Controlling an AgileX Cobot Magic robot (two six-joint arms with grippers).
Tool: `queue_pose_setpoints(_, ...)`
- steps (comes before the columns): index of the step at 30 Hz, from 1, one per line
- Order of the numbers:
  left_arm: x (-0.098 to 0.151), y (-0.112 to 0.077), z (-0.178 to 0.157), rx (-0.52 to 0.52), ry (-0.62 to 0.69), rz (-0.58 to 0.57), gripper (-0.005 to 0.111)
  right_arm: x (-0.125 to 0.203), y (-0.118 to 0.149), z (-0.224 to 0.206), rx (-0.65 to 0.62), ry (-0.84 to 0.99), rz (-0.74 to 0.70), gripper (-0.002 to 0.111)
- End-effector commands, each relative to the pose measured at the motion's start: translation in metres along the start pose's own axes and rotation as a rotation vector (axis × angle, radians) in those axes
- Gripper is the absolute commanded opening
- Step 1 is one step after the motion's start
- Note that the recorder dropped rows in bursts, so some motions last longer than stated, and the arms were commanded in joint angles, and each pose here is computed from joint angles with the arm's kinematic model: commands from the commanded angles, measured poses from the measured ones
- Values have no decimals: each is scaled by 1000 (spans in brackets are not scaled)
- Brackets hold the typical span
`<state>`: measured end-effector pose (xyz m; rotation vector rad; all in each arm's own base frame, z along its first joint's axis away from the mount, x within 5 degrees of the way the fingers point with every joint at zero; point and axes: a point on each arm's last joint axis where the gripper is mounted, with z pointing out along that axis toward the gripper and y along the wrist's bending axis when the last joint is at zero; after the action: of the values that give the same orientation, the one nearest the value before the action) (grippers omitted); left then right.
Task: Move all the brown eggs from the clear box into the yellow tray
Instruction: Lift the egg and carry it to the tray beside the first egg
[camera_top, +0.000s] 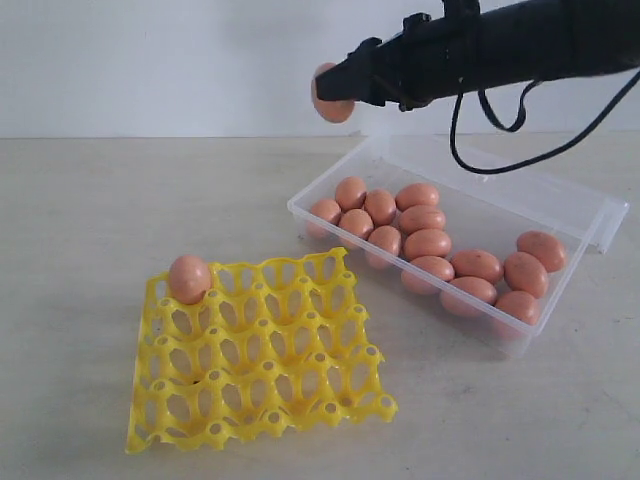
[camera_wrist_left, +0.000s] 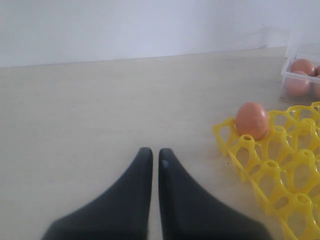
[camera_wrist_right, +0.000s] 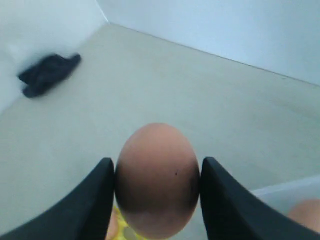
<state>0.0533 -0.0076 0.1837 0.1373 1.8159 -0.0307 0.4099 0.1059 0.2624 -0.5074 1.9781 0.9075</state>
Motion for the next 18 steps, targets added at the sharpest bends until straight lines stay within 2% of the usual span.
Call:
queue_pose_setpoints(1, 1, 0, 0, 3, -3, 4, 4, 25, 17, -3, -159, -93, 30, 0)
queue_pose_setpoints(3, 1, 0, 0, 2, -5, 4, 4, 43, 29, 2, -230, -55, 2, 0)
queue_pose_setpoints(6, 1, 0, 0, 2, -5, 4, 4, 73, 49, 18, -254, 25, -64, 0)
queue_pose_setpoints(9, 1, 0, 0, 2, -5, 4, 4, 88, 65, 35, -192, 86, -235, 0)
queue_pose_setpoints(12, 1, 0, 0, 2, -5, 4, 4, 96, 78, 52, -97, 144, -467, 0)
queue_pose_setpoints(13, 1, 0, 0, 2, -5, 4, 4, 98, 80, 56, -71, 160, -498, 0)
queue_pose_setpoints(18, 1, 0, 0, 3, -3, 4, 4, 112, 77, 85, -85, 205, -500, 0)
